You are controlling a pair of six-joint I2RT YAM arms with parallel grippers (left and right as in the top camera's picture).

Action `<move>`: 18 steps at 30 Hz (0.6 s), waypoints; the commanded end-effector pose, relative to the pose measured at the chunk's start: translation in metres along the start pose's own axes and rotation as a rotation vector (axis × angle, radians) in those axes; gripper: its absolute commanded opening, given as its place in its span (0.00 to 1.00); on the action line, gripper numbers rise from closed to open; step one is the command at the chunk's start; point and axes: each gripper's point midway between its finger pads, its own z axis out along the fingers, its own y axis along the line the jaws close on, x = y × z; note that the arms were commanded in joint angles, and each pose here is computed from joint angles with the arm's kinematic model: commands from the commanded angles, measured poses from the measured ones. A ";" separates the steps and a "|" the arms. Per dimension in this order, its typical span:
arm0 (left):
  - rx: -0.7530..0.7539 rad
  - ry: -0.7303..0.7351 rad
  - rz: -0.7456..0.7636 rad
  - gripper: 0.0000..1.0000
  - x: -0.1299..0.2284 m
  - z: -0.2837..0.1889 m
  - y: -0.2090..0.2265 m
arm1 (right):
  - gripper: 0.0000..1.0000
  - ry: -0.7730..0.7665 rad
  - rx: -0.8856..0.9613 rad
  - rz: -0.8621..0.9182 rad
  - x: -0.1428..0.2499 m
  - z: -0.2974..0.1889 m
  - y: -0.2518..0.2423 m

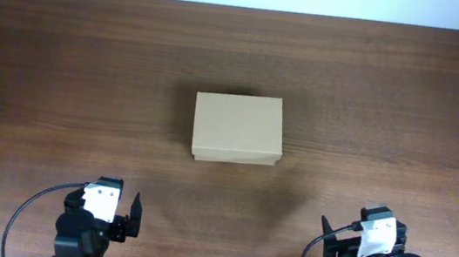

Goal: Pack container

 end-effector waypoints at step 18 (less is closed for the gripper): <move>-0.012 -0.005 0.009 0.99 0.001 0.001 0.002 | 0.99 0.111 0.121 0.176 0.063 0.032 -0.021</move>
